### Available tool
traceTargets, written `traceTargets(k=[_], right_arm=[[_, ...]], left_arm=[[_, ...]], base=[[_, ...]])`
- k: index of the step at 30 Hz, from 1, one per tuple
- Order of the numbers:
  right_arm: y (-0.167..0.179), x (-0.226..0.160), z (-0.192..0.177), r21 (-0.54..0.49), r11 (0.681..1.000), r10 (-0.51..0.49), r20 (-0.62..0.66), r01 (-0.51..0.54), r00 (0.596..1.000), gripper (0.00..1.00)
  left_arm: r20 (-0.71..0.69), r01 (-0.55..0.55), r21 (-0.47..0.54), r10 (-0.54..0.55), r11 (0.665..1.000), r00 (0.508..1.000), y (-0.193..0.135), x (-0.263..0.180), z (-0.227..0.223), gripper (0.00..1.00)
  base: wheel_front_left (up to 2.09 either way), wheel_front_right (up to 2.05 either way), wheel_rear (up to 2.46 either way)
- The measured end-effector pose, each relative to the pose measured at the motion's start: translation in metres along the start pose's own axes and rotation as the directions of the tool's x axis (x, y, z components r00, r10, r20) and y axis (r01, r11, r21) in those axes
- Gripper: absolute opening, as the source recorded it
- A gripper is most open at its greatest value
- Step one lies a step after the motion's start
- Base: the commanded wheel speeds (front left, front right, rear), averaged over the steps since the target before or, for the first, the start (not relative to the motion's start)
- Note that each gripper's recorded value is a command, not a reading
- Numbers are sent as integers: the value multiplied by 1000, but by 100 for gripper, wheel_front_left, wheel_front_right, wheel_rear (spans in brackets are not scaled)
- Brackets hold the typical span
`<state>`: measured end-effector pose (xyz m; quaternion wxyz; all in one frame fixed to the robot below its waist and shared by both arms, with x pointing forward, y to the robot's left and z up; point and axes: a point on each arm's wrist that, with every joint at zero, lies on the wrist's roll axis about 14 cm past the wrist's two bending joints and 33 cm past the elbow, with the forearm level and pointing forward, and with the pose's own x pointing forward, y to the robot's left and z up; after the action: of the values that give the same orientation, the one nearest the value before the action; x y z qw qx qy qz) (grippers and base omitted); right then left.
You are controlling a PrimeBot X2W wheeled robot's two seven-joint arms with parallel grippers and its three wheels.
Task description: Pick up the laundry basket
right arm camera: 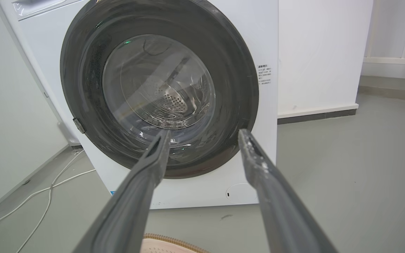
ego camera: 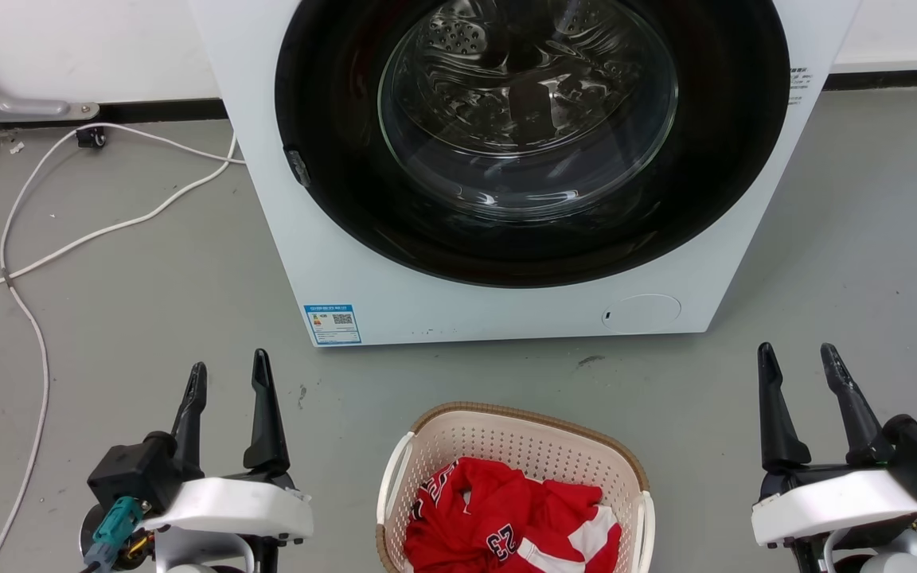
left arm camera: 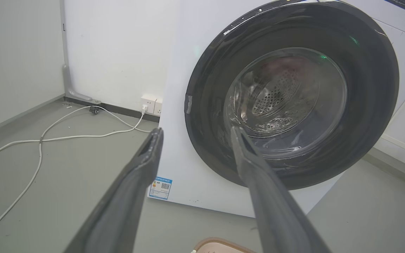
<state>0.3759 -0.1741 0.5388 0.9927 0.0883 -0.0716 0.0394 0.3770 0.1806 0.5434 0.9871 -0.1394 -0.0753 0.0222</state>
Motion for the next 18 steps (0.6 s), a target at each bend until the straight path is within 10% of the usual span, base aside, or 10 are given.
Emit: traceTargets(k=[18], right_arm=[[7,-3,-2,-149,988,39,4,-38,999,100]], left_arm=[[10,47,144,-49,988,999,-3,-6,-3,100]], base=[[0,0,0]])
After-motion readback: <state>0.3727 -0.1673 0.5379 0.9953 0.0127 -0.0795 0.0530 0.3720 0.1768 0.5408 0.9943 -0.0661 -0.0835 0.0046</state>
